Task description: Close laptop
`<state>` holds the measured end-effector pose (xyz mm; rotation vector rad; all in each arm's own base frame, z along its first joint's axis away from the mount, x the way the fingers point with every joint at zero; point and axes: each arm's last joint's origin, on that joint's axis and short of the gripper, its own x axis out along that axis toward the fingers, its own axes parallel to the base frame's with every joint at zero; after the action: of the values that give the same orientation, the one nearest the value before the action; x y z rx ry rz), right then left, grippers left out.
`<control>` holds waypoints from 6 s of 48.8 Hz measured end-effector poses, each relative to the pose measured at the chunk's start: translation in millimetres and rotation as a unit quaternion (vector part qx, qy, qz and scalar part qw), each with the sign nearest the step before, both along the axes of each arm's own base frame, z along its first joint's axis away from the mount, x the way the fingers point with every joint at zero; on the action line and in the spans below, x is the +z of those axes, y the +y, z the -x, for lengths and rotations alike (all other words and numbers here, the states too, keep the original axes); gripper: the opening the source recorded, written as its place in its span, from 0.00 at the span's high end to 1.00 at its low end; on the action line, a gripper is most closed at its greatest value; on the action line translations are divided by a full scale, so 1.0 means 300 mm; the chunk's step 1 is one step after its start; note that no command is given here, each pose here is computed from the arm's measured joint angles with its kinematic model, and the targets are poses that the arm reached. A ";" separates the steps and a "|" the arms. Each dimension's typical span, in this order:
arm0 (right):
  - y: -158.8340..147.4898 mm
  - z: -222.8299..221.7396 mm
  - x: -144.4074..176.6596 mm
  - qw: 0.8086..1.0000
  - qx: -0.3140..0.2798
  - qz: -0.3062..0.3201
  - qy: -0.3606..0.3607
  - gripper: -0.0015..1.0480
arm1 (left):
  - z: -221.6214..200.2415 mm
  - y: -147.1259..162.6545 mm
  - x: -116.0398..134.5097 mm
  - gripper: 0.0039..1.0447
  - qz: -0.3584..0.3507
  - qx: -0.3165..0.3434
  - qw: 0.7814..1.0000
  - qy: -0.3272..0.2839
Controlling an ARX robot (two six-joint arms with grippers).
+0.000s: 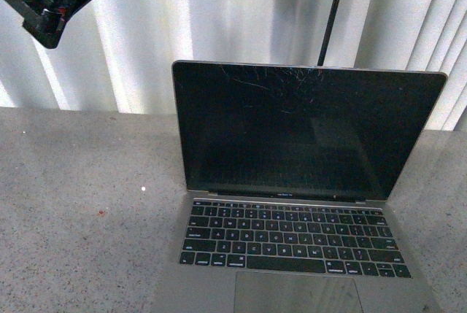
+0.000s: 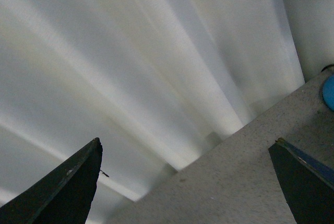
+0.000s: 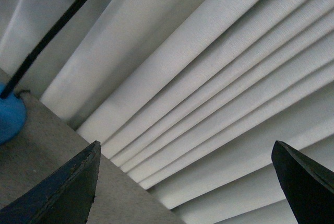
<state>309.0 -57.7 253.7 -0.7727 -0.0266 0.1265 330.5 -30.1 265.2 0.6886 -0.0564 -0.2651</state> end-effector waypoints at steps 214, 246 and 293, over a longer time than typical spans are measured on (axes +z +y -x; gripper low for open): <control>0.293 -0.170 -0.125 0.813 0.301 0.241 0.437 0.97 | -0.062 -0.416 -0.156 0.97 -0.533 -0.221 0.788 0.212; 0.311 -0.133 -0.240 0.802 0.313 0.236 0.450 0.97 | -0.015 -0.429 -0.243 0.97 -0.529 -0.238 0.783 0.226; 0.325 -0.047 -0.511 0.779 0.332 0.193 0.497 0.97 | 0.126 -0.480 -0.530 0.97 -0.492 -0.297 0.770 0.277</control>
<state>323.1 39.8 100.3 -0.9982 0.7683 1.2442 292.8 -174.3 106.1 1.6139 0.4817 -1.1582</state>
